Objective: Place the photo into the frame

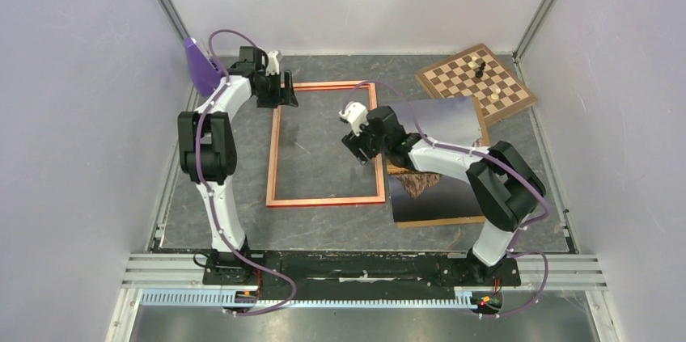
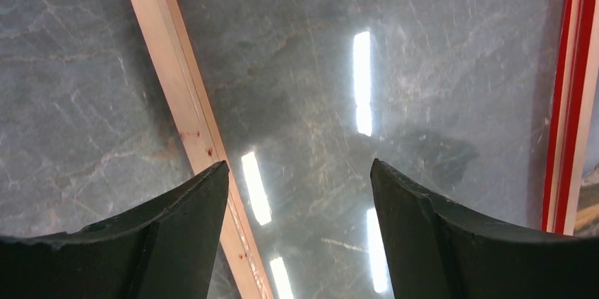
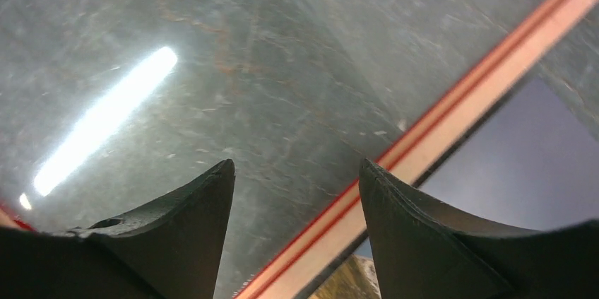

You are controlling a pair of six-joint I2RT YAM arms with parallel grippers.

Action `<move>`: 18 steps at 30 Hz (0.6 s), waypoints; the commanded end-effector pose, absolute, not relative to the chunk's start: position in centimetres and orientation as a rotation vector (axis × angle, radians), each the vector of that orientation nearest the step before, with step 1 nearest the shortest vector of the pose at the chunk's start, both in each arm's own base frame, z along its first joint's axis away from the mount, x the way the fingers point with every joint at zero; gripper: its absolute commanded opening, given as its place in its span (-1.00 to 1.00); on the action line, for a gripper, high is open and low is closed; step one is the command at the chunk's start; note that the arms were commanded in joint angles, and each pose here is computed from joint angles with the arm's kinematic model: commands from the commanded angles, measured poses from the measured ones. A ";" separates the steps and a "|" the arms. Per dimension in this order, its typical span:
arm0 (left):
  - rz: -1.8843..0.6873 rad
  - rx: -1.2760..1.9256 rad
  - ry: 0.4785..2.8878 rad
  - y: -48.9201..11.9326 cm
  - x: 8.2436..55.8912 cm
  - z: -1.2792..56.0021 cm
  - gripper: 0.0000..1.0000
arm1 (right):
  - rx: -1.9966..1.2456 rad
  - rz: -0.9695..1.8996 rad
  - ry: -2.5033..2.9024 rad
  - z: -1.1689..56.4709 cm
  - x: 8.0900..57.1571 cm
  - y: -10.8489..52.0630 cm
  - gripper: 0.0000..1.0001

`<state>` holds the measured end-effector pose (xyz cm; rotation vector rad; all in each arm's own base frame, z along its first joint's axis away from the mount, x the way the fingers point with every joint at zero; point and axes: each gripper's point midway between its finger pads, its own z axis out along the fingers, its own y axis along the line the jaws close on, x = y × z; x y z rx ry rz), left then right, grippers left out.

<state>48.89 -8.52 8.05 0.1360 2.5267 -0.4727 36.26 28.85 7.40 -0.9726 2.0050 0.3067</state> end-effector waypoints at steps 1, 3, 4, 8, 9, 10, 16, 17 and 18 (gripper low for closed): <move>-0.479 0.066 2.441 -8.5 52.3 10.2 0.60 | -1.182 0.226 1.924 6.9 34.9 30.9 0.37; -0.468 0.052 2.453 -8.3 52.7 9.7 0.60 | -1.221 0.228 1.927 6.1 34.2 31.5 0.36; -0.468 0.047 2.464 -8.3 52.6 9.4 0.60 | -1.218 0.206 1.941 5.6 34.3 31.4 0.36; -0.463 0.033 2.478 -8.1 52.6 8.5 0.60 | -1.225 0.221 2.001 3.3 34.1 31.9 0.34; -0.459 0.033 2.478 -8.0 52.7 8.3 0.60 | -1.230 0.228 2.018 2.6 34.0 32.0 0.34; -0.457 0.034 2.480 -8.0 52.7 8.1 0.60 | -1.228 0.228 2.033 2.1 34.0 32.0 0.35; -0.438 0.029 2.486 -7.7 53.5 7.2 0.60 | -1.243 0.267 2.089 0.0 33.5 32.6 0.33; -0.435 0.026 2.483 -7.6 53.7 7.2 0.60 | -1.243 0.266 2.092 -0.1 33.5 32.5 0.33; -0.424 0.023 2.484 -7.5 53.9 7.0 0.60 | -1.242 0.266 2.095 -0.2 33.5 32.5 0.33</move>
